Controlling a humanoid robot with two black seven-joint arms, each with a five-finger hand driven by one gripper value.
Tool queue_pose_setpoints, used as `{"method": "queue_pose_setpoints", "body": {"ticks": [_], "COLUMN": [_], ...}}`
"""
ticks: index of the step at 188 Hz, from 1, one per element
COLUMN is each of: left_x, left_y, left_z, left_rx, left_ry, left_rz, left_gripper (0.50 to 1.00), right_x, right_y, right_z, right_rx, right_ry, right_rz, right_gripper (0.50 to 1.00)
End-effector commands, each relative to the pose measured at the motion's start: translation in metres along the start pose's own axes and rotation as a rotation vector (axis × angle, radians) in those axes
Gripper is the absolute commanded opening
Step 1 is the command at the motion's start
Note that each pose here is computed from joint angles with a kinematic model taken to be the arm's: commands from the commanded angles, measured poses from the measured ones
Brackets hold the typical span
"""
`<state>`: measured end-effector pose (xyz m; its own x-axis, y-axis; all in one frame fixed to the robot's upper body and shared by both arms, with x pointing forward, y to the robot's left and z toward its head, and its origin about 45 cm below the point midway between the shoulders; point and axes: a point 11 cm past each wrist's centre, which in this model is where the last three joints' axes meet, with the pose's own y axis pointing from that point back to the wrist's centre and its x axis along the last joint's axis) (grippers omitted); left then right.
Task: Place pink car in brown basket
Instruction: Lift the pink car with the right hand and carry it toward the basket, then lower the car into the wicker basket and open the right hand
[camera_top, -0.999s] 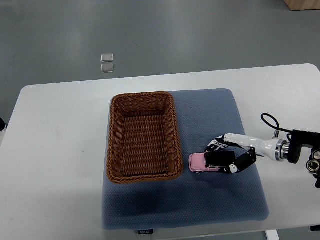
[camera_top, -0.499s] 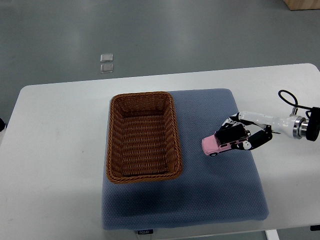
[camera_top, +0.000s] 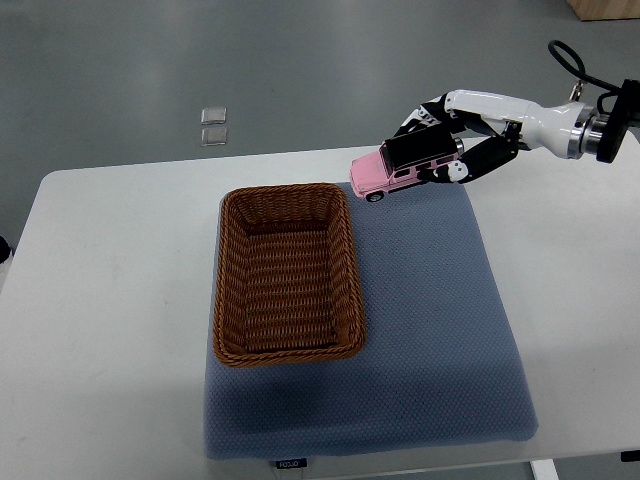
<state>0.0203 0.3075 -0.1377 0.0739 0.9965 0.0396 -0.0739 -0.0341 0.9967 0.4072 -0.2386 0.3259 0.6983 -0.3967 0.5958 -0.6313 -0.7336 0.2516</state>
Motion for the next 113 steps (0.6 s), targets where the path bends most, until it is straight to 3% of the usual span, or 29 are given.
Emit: {"method": "queue_pose_setpoints", "body": {"ticks": [1,68,113], "left_x": [0.0,0.0,0.001], "left_y": [0.0,0.0,0.0], "left_z": [0.0,0.0,0.0], "left_rx": [0.0,0.0,0.0], "left_ry": [0.001,0.001,0.001], "left_rz": [0.0,0.0,0.003], "left_gripper": [1.0,1.0,1.0], "right_x": [-0.013,-0.096,-0.134], "right_y": [-0.029,-0.126,-0.145], "right_z": [-0.002,0.002,0.012], "right_rx": [0.018,0.034,0.01], "right_ry": [-0.014,-0.088,-0.087], "right_rz": [-0.028,-0.116,-0.141], "right_gripper": [0.5,0.5,0.5]}}
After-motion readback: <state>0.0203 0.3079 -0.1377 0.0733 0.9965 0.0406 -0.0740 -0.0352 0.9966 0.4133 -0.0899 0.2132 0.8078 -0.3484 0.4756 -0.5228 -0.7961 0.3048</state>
